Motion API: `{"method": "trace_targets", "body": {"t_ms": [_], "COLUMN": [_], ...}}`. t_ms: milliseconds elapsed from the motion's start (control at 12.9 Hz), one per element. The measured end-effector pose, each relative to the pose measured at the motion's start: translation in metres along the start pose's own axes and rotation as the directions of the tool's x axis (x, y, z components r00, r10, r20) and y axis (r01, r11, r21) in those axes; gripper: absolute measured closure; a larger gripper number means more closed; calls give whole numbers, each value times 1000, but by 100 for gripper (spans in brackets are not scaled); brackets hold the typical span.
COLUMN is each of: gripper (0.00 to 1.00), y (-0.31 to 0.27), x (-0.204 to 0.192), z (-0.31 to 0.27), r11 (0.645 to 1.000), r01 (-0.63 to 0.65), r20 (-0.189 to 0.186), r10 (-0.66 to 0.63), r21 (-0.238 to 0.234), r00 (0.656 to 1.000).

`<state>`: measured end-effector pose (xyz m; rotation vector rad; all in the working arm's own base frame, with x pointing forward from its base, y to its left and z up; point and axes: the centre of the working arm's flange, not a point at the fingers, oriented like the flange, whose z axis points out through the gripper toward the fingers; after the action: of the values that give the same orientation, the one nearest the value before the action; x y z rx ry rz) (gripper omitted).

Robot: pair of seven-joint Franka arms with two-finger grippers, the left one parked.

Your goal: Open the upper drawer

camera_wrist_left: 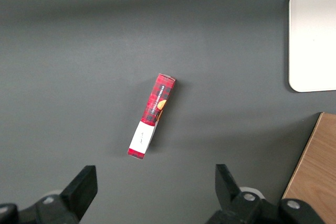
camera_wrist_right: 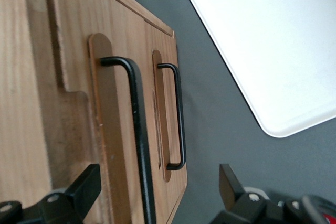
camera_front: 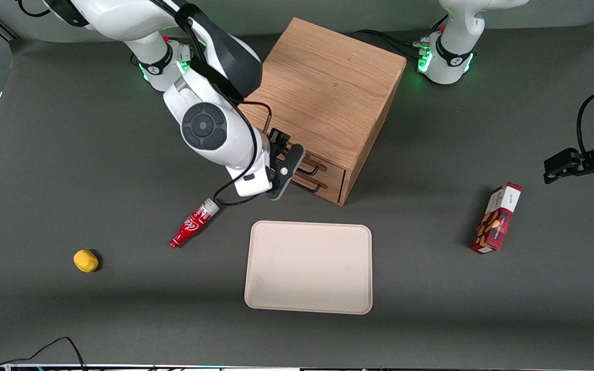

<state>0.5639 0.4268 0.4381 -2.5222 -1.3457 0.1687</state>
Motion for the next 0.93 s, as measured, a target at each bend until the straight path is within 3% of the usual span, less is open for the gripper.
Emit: {"method": "trace_targets", "body": {"t_ms": [933], "gripper": [0], "y": [39], "x": [0], "z": [43], "r11": [994], "r01": [105], "r20": [-23], "r10": [-105], "r21": [-7], "r00": [994]}}
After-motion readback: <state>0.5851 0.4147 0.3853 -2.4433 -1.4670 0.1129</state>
